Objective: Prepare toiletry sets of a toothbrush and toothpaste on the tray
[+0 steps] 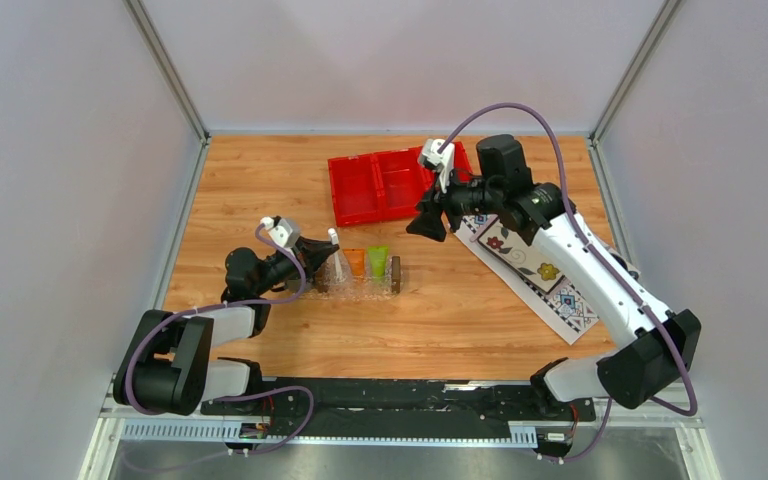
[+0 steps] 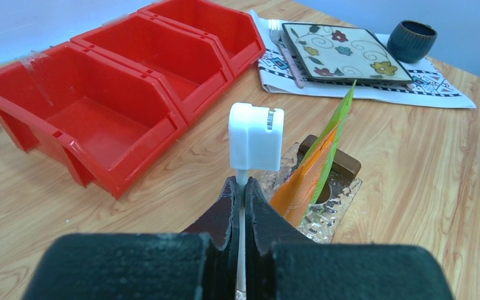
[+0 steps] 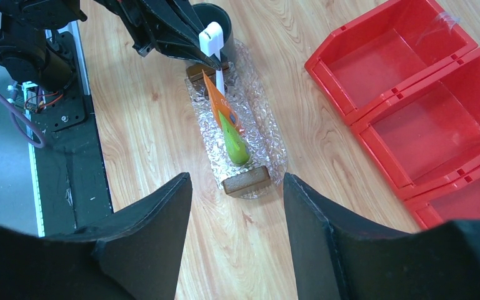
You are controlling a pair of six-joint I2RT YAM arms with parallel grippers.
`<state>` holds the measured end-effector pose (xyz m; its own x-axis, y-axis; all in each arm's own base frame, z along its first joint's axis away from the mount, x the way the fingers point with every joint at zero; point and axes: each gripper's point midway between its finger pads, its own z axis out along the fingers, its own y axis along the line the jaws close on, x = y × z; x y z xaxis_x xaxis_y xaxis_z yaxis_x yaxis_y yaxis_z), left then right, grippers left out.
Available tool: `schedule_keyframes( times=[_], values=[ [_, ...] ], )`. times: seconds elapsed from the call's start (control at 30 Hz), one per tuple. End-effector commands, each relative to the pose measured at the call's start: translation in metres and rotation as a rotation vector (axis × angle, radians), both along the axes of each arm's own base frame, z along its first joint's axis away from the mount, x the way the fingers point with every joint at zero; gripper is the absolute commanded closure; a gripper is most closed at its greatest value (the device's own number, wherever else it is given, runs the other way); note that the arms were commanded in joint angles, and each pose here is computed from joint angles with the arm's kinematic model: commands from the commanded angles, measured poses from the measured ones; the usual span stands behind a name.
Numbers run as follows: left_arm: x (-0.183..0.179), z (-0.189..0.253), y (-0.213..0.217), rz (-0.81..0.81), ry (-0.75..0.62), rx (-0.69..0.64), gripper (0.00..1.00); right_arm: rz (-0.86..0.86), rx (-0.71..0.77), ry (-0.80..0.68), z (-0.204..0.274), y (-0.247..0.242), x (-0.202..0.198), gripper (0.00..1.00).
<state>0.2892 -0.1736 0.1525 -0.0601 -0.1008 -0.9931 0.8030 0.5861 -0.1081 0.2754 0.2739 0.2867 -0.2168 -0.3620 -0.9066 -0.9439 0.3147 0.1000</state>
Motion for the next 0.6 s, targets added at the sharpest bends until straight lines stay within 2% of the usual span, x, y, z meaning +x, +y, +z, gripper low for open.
schedule_keyframes(
  times=[0.0, 0.17, 0.57],
  values=[
    [-0.0028, -0.0056, -0.0003, -0.023, -0.019, 0.035, 0.97, 0.015, 0.038, -0.079, 0.0203, -0.0014, -0.0034, 0.41],
    [-0.0018, -0.0057, -0.0007, -0.026, -0.012, 0.038, 0.86, 0.014, 0.037, -0.081, 0.0202, -0.002, -0.0033, 0.41],
    [0.0028, -0.0069, 0.0046, -0.002, 0.017, 0.043, 0.7, 0.017, 0.04, -0.078, 0.0205, -0.0006, -0.003, 0.41]
  ],
)
